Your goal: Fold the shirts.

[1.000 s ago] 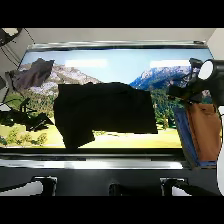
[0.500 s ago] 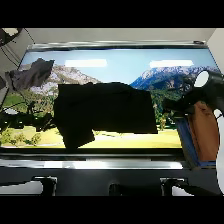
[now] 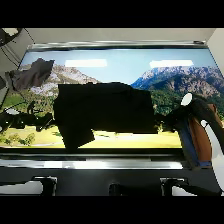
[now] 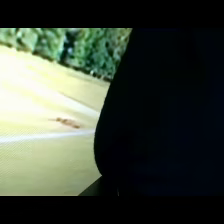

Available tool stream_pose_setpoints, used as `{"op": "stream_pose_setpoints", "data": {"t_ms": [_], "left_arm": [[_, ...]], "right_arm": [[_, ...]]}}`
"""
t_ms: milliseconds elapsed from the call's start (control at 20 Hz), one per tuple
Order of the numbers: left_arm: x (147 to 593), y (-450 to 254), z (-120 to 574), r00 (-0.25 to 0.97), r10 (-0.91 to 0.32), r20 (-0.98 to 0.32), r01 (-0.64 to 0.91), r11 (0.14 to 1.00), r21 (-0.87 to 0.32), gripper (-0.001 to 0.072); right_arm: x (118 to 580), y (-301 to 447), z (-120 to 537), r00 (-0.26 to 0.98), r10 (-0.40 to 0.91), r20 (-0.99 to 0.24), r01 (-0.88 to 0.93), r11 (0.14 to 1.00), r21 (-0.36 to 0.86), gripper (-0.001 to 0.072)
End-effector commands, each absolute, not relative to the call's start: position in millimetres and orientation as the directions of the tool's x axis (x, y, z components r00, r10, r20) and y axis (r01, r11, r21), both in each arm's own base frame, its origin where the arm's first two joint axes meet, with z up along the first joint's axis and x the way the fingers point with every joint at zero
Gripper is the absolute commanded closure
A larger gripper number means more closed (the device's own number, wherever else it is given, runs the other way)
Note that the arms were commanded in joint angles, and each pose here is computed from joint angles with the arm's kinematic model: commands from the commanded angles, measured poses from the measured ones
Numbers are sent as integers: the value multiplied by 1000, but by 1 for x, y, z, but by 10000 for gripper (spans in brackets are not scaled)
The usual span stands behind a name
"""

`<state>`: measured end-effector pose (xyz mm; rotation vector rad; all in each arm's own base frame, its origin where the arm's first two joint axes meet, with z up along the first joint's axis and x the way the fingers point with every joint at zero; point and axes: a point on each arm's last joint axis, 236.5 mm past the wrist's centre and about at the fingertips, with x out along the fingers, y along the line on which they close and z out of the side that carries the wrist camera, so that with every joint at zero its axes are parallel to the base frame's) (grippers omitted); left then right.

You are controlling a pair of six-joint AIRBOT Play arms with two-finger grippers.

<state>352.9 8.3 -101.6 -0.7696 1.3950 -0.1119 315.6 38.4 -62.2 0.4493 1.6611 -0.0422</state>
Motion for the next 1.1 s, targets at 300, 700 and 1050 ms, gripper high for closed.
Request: {"op": "stream_pose_setpoints", "data": {"t_ms": [300,700,1050], "left_arm": [[345,2,-98,183,-529,-829,-320,765,-559,680],[364,7,-61,216,-537,-816,-253,776,-578,683],[420,33,378,940,-213,-268,151,960,-234,682]], "right_arm": [[325,62,-99,-67,368,-928,419,854,308,251],[350,60,-86,21,362,-932,398,852,340,659],[439,-22,317,905,-24,-426,44,998,36,658]]}}
